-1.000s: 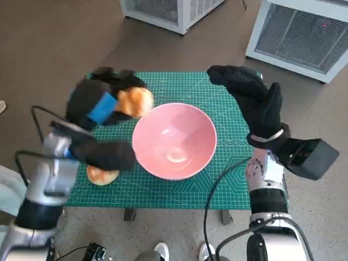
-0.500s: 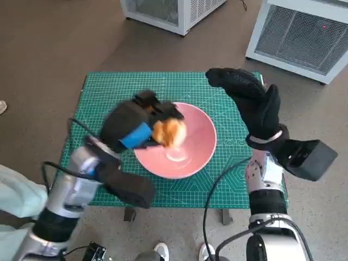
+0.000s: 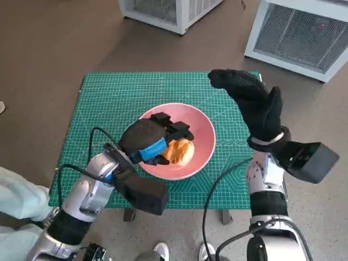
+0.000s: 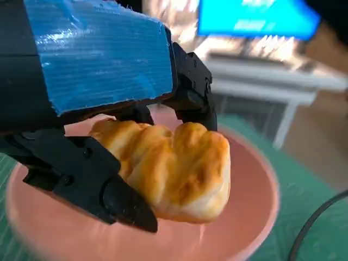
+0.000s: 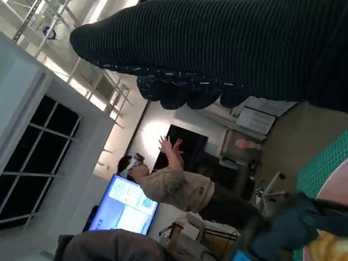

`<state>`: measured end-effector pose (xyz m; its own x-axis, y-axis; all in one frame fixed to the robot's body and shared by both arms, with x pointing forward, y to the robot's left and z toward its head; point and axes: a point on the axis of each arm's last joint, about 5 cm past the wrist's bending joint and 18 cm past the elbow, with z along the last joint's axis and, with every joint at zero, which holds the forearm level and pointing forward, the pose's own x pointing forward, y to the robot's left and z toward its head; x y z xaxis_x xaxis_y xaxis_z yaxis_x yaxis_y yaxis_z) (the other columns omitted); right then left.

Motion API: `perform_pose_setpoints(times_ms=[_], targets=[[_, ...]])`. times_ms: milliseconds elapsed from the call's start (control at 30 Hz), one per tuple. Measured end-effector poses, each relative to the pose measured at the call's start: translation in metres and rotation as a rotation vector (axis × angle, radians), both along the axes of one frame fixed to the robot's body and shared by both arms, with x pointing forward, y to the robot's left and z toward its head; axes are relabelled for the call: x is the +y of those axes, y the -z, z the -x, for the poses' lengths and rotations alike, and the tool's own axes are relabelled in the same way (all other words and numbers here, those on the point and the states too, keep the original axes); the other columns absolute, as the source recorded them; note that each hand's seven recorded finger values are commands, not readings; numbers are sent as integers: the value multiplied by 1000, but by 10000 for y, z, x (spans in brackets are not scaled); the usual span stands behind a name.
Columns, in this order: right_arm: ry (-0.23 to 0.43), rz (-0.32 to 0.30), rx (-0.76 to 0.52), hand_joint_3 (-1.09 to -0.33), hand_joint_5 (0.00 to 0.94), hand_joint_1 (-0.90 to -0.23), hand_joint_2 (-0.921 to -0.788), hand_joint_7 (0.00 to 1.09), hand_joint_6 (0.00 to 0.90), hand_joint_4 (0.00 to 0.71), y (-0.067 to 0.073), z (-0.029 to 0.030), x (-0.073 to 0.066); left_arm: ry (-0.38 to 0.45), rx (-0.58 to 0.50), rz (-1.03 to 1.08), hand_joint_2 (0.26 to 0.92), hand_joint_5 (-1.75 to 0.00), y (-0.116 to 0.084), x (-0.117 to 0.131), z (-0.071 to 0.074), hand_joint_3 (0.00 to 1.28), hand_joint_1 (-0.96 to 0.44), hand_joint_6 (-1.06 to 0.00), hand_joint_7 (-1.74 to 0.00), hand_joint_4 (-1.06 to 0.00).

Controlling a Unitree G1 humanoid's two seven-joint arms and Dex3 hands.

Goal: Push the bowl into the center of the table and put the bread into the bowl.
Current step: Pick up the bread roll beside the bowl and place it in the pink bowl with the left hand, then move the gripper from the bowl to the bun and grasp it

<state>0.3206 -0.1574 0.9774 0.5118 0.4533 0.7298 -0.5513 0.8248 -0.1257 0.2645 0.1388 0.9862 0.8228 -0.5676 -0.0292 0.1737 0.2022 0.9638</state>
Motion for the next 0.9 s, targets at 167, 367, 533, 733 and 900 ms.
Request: perform_pose_setpoints(times_ms=[167, 367, 533, 733, 900], targets=[[-2, -5, 4, -768, 5, -693, -921, 596, -1, 163, 6, 7, -2, -18, 36, -2, 786, -4, -39, 6, 35, 2, -241, -241, -96, -100], [-3, -9, 3, -763, 5, -694, -921, 595, -1, 163, 7, 12, 6, -16, 42, 27, 768, 0, -118, 40, 105, 0, -274, -235, -75, -79], [-4, -12, 6, -759, 5, -690, -921, 595, -1, 164, 16, 18, 9, -13, 29, 56, 756, -2, -261, 137, 231, 0, -271, -236, -68, -80], [-4, -13, 8, -756, 6, -684, -921, 597, -1, 165, 23, 23, 9, -36, -11, 116, 746, -2, -472, 368, 431, 0, -247, -240, -64, -84], [-4, -13, 8, -756, 6, -680, -921, 597, -1, 165, 24, 24, 9, -83, -18, 147, 743, 0, -580, 573, 615, 0, -220, -240, -60, -80]])
